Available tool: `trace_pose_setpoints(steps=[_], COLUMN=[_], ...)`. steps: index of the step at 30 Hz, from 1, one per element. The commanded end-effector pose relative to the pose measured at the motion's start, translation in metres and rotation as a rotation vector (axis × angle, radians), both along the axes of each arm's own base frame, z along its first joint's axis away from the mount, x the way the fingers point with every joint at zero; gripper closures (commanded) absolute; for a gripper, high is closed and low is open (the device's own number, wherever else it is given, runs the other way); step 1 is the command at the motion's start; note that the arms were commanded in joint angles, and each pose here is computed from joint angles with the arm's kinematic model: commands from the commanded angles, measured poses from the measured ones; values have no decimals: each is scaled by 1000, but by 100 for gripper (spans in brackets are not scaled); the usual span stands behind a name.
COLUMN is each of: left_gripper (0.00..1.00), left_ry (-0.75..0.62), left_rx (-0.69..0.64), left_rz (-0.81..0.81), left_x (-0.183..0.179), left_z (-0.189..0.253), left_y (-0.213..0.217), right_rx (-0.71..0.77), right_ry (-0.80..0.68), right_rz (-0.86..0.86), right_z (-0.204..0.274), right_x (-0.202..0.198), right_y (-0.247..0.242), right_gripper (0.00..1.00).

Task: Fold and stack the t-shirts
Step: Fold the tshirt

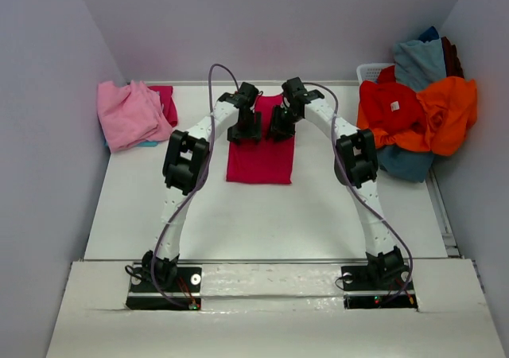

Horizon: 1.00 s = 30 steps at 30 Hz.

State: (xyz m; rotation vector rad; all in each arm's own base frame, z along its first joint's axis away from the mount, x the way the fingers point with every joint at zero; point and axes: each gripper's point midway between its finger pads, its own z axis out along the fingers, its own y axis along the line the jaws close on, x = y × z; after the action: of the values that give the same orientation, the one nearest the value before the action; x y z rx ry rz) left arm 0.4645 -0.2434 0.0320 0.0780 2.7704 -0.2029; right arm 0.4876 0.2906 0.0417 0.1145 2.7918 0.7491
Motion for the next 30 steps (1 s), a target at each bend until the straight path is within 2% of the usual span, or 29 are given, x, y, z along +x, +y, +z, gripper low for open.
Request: trace_pose_setpoints(steps=[1, 10, 22, 30], left_gripper=[24, 24, 24, 24], left_ry=[-51, -85, -53, -96], left_rx=[50, 34, 77, 69], left_rz=[10, 27, 25, 31], left_x=[7, 24, 8, 20], left_z=[17, 21, 10, 26], left_y=[9, 2, 14, 11], right_rx=[-2, -25, -18, 0], right_ry=[-50, -45, -111, -92], right_rz=[-24, -13, -128, -133], right_z=[9, 5, 16, 10], right_x=[16, 9, 56, 57], right_y=[-1, -7, -44, -46], right_gripper=[56, 56, 56, 55])
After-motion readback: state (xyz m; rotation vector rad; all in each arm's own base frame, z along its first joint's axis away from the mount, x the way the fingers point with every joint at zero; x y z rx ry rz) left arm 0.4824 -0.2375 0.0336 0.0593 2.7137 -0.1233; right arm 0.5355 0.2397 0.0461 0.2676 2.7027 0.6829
